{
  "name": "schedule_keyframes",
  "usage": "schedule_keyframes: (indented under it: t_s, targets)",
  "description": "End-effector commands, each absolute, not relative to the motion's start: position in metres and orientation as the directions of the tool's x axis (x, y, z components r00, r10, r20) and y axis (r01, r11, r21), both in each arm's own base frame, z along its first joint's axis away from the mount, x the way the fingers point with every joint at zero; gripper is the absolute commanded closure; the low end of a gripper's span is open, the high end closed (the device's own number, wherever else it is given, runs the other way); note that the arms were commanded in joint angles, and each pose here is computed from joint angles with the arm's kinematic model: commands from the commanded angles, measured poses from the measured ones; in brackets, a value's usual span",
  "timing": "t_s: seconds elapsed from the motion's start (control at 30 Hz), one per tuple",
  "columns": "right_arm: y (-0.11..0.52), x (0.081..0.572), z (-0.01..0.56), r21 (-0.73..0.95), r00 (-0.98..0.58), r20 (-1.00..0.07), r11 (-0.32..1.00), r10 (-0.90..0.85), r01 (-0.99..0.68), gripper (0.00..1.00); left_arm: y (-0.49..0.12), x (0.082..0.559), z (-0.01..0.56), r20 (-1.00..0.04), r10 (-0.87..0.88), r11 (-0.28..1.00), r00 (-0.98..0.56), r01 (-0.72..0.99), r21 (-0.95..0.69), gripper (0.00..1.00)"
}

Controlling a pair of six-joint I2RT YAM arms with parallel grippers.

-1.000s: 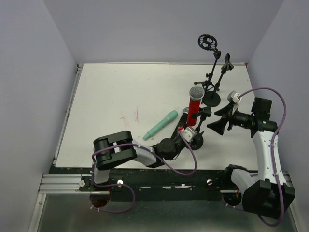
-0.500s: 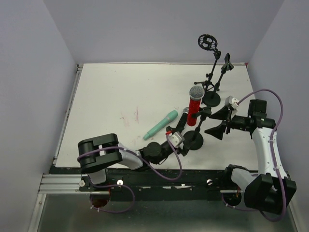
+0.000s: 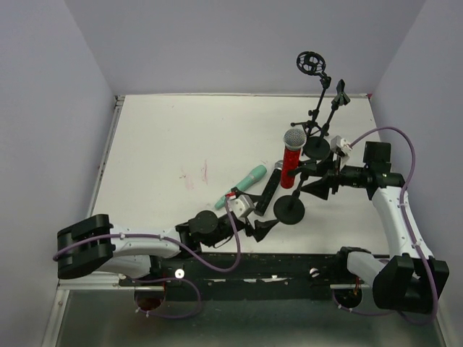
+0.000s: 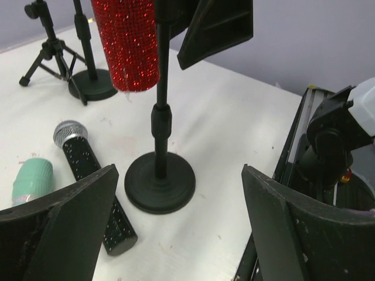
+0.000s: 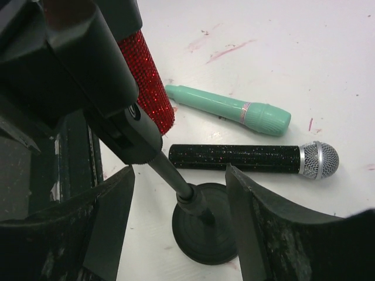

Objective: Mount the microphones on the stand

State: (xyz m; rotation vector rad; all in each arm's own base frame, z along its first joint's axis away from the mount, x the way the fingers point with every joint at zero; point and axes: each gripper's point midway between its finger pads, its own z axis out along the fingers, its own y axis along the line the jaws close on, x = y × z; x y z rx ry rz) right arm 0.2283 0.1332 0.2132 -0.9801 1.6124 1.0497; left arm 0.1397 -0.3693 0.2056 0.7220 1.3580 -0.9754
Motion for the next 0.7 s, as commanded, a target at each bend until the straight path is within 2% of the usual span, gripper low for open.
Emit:
schedule_keyframes:
  t_s: [0.0,0.2,0.3,0.53,0.67]
  targets:
    - [0.141,0.231,0.22,0.174,-0.21,-0.972,0.283,-0.102,-0.943,0.33,-0.351,0.141,0.184,-0.987,-0.025,0.479,-0.158,0.865,-0.151,0.03]
    - [0.145,0.23,0.222,0.133,-0.166,-0.98,0.254,-0.11,-0.958,0.57,-0.328,0.15,0.191,-0.977,-0.053,0.513,-0.207,0.834,-0.205,0.02]
    - [0.149,0.225,0.219,0.094,-0.123,-0.984,0.217,-0.128,-0.972,0.6,-0.318,0.153,0.191,-0.976,-0.059,0.528,-0.21,0.823,-0.209,0.02]
    - [0.152,0.228,0.216,0.035,-0.065,-0.986,0.191,-0.151,-0.981,0.59,-0.302,0.155,0.188,-0.974,-0.067,0.557,-0.216,0.802,-0.216,0.02]
    - [0.153,0.224,0.222,0.008,-0.031,-0.989,0.162,-0.142,-0.987,0.8,-0.296,0.156,0.188,-0.974,-0.075,0.568,-0.213,0.793,-0.218,0.02]
